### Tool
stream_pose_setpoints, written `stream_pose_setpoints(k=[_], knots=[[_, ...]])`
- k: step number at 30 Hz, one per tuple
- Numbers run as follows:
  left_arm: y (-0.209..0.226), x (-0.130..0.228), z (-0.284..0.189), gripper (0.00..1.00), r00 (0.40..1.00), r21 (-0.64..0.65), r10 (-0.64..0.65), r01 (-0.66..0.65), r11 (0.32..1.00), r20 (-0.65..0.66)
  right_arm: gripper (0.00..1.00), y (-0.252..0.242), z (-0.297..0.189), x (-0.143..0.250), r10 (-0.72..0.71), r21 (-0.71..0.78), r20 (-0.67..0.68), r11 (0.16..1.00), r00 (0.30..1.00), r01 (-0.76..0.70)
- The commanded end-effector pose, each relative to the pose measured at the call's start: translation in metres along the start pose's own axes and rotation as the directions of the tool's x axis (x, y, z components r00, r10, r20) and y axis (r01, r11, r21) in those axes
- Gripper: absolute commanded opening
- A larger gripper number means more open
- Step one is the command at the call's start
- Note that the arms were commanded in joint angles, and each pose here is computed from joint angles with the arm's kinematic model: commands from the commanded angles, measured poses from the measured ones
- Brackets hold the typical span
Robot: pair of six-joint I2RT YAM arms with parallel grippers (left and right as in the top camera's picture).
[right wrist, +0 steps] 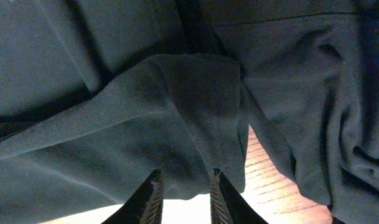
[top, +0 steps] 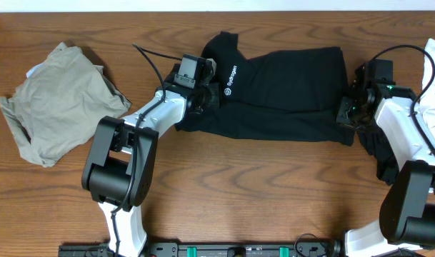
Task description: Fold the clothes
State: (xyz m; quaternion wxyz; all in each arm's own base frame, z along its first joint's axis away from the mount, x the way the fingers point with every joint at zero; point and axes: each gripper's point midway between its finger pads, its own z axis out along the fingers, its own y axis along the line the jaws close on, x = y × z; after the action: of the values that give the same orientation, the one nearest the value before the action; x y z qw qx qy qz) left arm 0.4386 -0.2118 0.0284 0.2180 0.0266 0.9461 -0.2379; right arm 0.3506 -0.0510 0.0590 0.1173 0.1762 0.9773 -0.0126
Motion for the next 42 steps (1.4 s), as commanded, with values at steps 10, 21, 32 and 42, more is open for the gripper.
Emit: stream_pose_setpoints(k=[10,21,32,42], knots=[[-0.007,0.006,0.007,0.42,0.999,-0.126,0.038,-0.035,0.991,0.019,0.24,0.001,0.000,0.000,-0.010,-0.001,0.001,1.000,1.000,0.010],[-0.006,0.006,0.007,0.19,0.999,-0.129,0.038,-0.035,0.991,0.021,0.24,0.001,0.000,0.000,-0.010,-0.001,0.001,1.000,1.000,0.010],[-0.034,-0.041,-0.023,0.06,0.979,-0.078,0.081,-0.067,0.995,0.188,0.24,0.001,0.000,0.000,-0.010,-0.001,0.001,1.000,1.000,0.010],[-0.044,-0.057,-0.031,0.37,0.963,-0.053,0.092,-0.082,0.995,0.253,0.24,0.001,0.000,0.000,-0.009,-0.001,0.001,1.000,1.000,0.009]])
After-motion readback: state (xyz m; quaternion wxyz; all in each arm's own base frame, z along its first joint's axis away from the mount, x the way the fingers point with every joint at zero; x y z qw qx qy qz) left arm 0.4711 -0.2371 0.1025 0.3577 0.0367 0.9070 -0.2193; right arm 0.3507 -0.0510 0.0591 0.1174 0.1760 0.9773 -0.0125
